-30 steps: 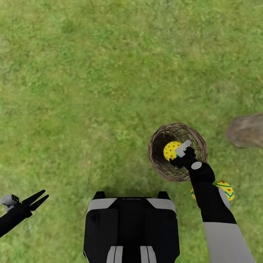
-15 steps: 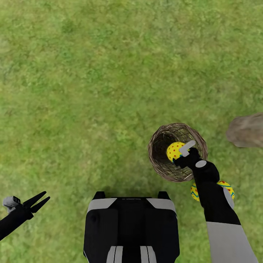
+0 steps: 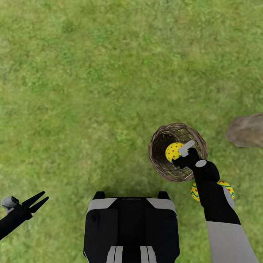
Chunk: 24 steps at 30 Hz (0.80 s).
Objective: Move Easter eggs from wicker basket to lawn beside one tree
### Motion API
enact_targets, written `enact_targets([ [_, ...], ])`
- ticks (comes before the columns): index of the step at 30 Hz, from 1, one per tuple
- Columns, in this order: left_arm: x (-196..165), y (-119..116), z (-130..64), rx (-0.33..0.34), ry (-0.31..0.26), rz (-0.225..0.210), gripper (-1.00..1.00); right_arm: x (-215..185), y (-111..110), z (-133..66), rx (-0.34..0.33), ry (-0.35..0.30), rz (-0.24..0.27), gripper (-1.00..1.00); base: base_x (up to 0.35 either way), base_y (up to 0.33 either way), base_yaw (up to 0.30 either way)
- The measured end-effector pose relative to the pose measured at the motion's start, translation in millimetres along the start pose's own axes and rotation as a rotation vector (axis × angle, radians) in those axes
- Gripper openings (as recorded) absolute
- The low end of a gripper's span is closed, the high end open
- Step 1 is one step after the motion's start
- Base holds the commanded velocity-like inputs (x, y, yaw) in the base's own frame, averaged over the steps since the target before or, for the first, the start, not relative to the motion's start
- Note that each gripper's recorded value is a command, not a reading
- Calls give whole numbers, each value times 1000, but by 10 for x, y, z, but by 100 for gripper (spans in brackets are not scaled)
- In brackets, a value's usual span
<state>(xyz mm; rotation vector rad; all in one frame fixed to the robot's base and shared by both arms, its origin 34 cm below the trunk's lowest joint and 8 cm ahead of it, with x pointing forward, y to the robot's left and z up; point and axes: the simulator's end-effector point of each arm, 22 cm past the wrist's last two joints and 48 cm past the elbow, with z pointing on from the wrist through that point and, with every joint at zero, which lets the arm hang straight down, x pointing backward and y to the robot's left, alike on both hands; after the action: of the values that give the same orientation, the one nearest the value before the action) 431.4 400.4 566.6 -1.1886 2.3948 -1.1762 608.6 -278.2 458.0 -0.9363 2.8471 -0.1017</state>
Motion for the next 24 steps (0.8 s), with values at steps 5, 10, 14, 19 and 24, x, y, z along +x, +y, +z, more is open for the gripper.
enact_targets([
  [5, 12, -42, -47, -1, 1, 1, 100, 1, -5, -64, 1, 0, 0, -100, 0, 0, 0],
  [10, 28, -81, -93, -1, 1, 1, 100, 1, -6, -127, 1, 0, 0, -100, 0, 0, 0],
  [14, 40, -111, -128, -1, 1, 1, 100, 2, -7, -175, 1, 0, 0, -100, 0, 0, 0],
  [19, 59, -148, -169, -1, 2, 0, 100, -5, -13, -234, 2, -2, 0, -100, 0, 0, 0],
  [24, 81, -180, -209, -1, 4, -1, 100, 19, -112, -294, 18, 1, 13, -100, 0, 0, 0],
])
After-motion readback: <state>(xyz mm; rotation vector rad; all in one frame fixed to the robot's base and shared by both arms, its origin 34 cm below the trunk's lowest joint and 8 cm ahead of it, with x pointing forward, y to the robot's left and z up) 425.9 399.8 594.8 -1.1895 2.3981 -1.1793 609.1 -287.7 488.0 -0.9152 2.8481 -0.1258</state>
